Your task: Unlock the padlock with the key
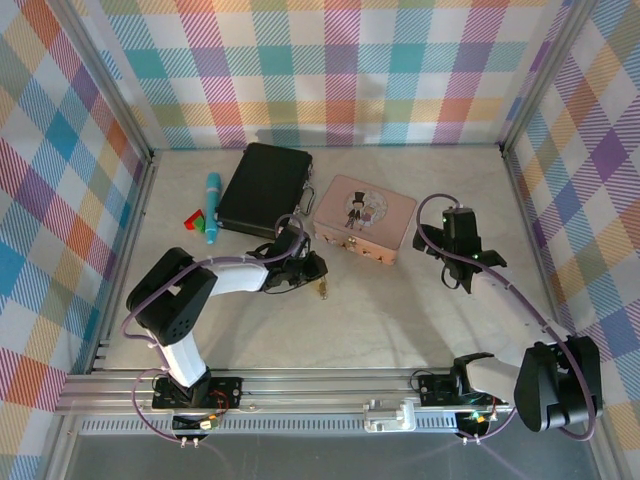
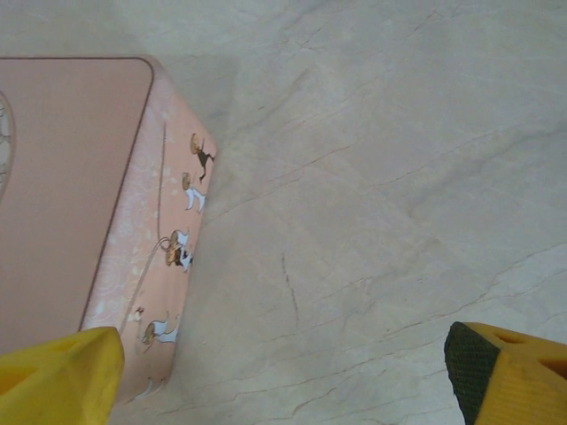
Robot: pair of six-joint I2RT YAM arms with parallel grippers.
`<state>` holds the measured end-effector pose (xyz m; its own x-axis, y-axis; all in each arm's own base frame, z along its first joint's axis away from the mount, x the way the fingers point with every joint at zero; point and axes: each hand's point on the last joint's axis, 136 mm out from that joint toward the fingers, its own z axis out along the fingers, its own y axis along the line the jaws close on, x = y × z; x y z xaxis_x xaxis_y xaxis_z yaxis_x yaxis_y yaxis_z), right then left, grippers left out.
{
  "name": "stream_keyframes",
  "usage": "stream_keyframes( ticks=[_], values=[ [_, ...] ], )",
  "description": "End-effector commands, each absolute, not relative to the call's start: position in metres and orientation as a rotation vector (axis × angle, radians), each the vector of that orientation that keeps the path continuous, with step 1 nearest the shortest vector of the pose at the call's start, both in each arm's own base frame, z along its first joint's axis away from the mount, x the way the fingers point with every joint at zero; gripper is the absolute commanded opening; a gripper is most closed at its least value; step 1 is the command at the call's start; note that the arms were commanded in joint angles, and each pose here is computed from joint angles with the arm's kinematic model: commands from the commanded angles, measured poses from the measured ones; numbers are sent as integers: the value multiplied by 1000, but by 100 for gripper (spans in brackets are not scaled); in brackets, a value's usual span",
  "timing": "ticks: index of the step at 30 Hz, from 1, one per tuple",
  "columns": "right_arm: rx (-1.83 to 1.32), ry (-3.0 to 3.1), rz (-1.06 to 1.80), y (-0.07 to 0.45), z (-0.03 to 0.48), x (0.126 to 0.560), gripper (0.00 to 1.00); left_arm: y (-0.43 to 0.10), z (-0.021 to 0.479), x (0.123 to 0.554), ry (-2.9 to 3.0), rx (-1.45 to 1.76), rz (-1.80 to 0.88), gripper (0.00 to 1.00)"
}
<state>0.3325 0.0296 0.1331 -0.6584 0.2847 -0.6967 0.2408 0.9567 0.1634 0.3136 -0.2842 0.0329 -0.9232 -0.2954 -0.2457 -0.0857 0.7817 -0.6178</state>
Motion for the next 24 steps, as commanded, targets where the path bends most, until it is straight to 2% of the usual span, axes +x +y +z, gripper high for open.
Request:
stream_keyframes(
  ticks=[1,3,9,14,20,22,24],
  values=[
    [355,2293,6,17,128,337,94,-271,22,312,2693,-311,-777,40],
    [359,2276,-13,10,126,341,94,-265,24,314,2687,-322,-730,50],
    [334,2228,-84,-12,118,358,95,-252,51,325,2631,-327,-642,72],
    [301,2193,-51,-17,107,375,95,-238,85,338,2606,-310,-581,100],
    [202,2145,13,-4,102,394,95,-218,121,347,2560,-285,-509,100],
    [144,2104,37,3,103,399,100,-208,130,348,2538,-302,-494,100],
    [142,2076,11,-1,101,399,99,-191,140,349,2515,-312,-449,100]
  ],
)
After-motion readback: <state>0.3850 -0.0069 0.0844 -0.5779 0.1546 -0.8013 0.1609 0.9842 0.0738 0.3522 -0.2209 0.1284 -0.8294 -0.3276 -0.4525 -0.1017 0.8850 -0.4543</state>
